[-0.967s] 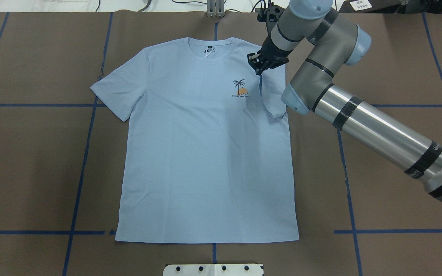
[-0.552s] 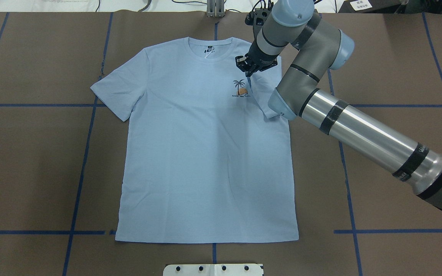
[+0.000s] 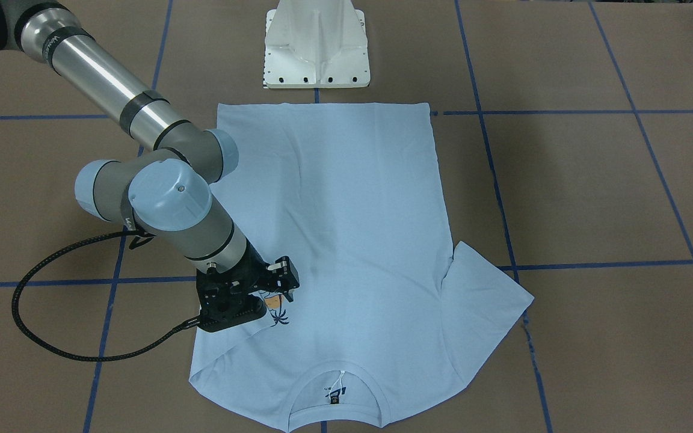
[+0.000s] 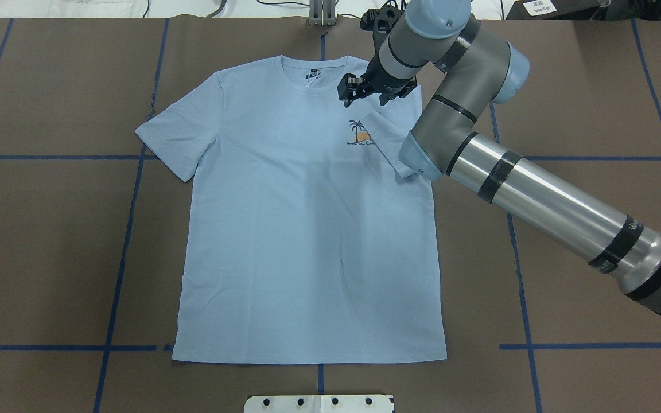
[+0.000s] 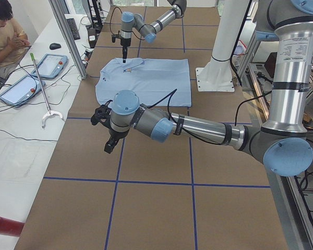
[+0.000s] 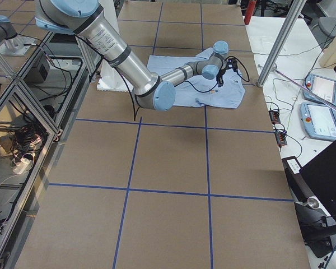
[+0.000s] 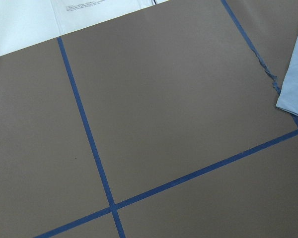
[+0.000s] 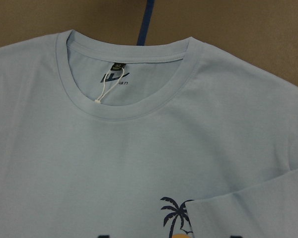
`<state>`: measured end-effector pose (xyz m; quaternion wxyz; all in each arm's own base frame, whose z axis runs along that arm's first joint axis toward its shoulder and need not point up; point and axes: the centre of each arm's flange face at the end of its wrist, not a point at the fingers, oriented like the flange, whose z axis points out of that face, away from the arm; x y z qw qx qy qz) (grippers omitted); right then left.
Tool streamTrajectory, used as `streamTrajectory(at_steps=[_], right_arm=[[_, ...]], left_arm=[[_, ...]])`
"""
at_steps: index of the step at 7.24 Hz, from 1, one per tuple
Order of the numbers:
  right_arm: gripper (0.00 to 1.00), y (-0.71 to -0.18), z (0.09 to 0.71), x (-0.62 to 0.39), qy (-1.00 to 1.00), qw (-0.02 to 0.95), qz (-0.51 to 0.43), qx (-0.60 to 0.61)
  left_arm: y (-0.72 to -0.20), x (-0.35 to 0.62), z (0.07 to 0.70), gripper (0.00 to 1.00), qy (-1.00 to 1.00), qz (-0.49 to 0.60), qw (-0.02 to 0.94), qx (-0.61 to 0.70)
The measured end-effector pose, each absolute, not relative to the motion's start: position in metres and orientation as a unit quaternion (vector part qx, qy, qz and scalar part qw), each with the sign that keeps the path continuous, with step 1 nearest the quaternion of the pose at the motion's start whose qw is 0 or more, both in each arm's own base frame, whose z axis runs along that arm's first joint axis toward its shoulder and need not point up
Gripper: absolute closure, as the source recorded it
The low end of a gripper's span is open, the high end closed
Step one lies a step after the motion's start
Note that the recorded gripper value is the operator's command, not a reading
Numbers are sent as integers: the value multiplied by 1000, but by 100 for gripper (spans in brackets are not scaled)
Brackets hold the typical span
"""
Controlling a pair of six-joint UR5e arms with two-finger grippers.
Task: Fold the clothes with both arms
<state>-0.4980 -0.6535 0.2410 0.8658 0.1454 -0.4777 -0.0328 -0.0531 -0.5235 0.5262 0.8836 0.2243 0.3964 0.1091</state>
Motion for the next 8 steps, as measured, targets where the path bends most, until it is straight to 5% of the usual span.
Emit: streamTrajectory(at_steps=[8], right_arm=[[0, -601, 257, -433, -501, 843, -36, 195]], left_arm=[[-527, -38, 515, 0, 442, 92, 869, 204]])
